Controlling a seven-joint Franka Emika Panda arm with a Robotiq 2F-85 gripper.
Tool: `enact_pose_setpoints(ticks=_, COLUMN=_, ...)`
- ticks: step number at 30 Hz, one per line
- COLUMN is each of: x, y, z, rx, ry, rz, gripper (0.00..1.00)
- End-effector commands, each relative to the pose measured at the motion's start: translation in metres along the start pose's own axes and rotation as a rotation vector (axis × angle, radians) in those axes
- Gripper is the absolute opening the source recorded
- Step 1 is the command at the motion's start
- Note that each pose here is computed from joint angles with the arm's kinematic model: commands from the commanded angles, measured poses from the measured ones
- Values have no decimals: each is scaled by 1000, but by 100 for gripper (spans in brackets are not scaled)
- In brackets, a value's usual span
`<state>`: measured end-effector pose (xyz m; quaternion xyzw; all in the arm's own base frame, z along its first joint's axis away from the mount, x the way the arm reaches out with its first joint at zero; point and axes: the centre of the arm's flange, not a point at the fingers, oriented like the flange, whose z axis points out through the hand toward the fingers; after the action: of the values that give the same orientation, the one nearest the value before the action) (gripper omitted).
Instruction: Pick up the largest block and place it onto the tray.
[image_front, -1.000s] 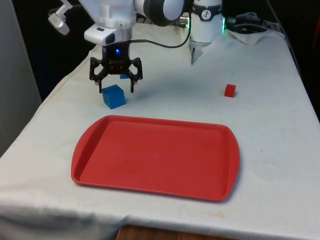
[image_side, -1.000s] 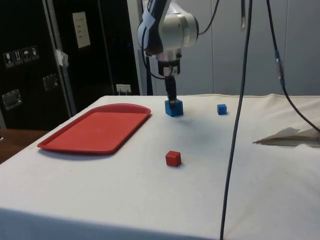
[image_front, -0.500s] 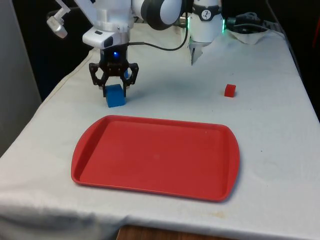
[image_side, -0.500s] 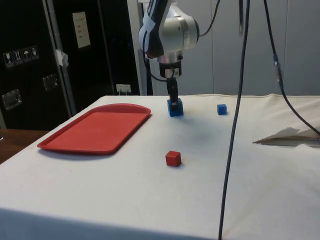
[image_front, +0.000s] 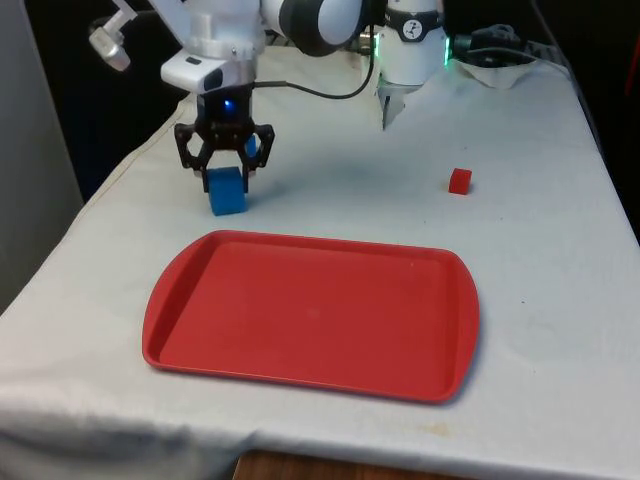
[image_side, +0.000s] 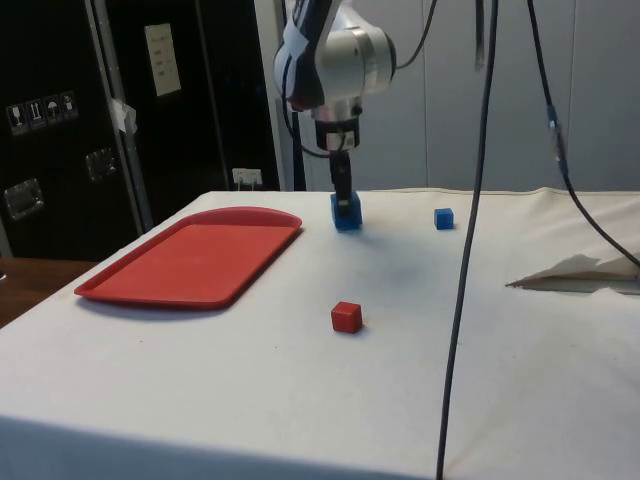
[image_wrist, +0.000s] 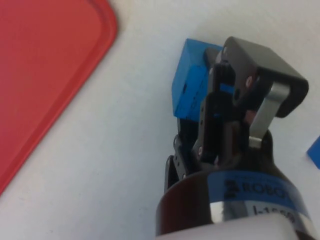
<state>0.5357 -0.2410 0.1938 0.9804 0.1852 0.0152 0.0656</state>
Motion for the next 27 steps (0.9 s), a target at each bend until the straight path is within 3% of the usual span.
enact_pose_setpoints(ticks=1, x=1, y=2, z=-7, rx=1, ry=6, rz=5, gripper=5)
enact_pose_setpoints(ticks=18, x=12, y=10, z=-58, rx=0, ry=72, rz=14, gripper=5)
enact_pose_setpoints(ticks=19, x=14, y=9, z=-59, rx=5, ry=89, rz=13, gripper=5)
enact_pose_setpoints(ticks=20, x=15, y=8, z=-62, rx=1, ry=78, rz=16, gripper=5)
enact_pose_setpoints(ticks=27, x=32, y=4, z=-75, rx=-1, ry=97, rz=19, gripper=5)
